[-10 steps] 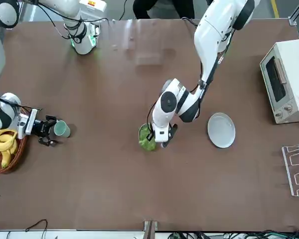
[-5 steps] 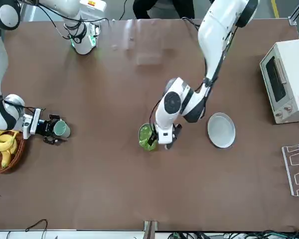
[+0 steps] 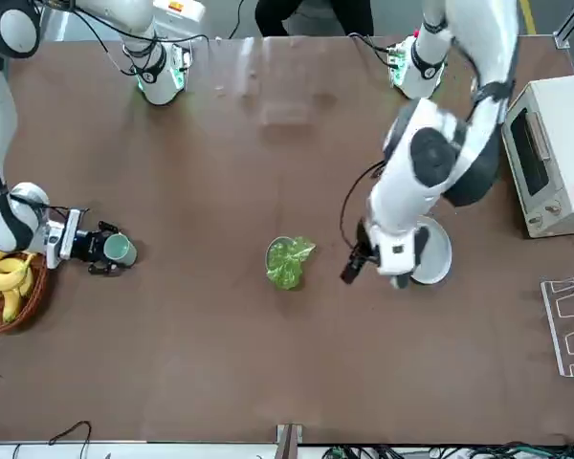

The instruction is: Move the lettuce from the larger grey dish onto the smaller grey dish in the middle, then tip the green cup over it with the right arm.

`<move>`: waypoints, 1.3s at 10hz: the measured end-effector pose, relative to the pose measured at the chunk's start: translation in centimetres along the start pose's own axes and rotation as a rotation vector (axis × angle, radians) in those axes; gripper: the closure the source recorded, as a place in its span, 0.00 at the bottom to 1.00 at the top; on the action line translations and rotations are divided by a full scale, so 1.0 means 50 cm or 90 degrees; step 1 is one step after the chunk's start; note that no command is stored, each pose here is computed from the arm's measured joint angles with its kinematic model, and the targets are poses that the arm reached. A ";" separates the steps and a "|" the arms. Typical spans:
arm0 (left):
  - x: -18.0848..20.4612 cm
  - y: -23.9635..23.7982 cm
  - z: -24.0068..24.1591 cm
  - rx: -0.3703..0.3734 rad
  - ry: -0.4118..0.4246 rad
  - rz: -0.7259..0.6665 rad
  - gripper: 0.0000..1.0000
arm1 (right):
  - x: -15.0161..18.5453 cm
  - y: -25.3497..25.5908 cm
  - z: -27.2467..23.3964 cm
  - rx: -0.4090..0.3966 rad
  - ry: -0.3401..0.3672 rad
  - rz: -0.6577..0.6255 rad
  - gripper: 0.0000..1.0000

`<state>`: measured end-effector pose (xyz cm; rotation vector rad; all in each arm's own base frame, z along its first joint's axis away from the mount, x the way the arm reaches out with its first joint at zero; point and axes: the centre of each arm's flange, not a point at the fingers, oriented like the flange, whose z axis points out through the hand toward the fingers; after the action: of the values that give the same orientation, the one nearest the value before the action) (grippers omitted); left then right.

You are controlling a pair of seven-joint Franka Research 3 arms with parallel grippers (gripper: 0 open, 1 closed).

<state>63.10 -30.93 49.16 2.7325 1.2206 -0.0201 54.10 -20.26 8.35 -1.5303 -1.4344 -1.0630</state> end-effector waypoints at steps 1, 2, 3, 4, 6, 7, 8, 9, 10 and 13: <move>0.046 -0.037 -0.055 0.014 0.003 0.030 0.00 | 0.007 0.008 0.012 0.004 -0.002 0.015 0.32; 0.105 -0.086 -0.115 0.028 0.005 0.061 0.00 | 0.022 0.025 0.030 0.006 -0.008 0.030 0.32; 0.171 -0.148 -0.177 0.043 0.002 0.109 0.00 | 0.043 0.047 0.052 0.001 -0.012 0.042 0.32; 0.221 -0.205 -0.237 0.046 0.003 0.161 0.00 | 0.070 0.067 0.075 0.000 -0.019 0.048 0.32; 0.271 -0.290 -0.322 0.052 0.004 0.250 0.00 | 0.127 0.105 0.112 -0.006 -0.043 0.054 0.32; 0.291 -0.316 -0.335 0.058 -0.001 0.301 0.00 | 0.160 0.122 0.125 -0.014 -0.054 0.060 0.32; 0.302 -0.331 -0.336 0.066 -0.012 0.346 0.00 | 0.194 0.139 0.141 -0.022 -0.068 0.067 0.32; 0.303 -0.342 -0.338 0.074 -0.024 0.382 0.00 | 0.232 0.154 0.162 -0.028 -0.086 0.078 0.32; 0.297 -0.352 -0.353 0.077 -0.027 0.410 0.00 | 0.268 0.165 0.186 -0.033 -0.101 0.088 0.32; 0.275 -0.410 -0.398 0.097 -0.048 0.492 0.00 | 0.369 0.181 0.270 -0.061 -0.165 0.121 0.32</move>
<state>56.13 -4.44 65.17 3.1007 0.0915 -0.1312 64.36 -1.73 20.87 -1.8877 -1.3895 -0.8538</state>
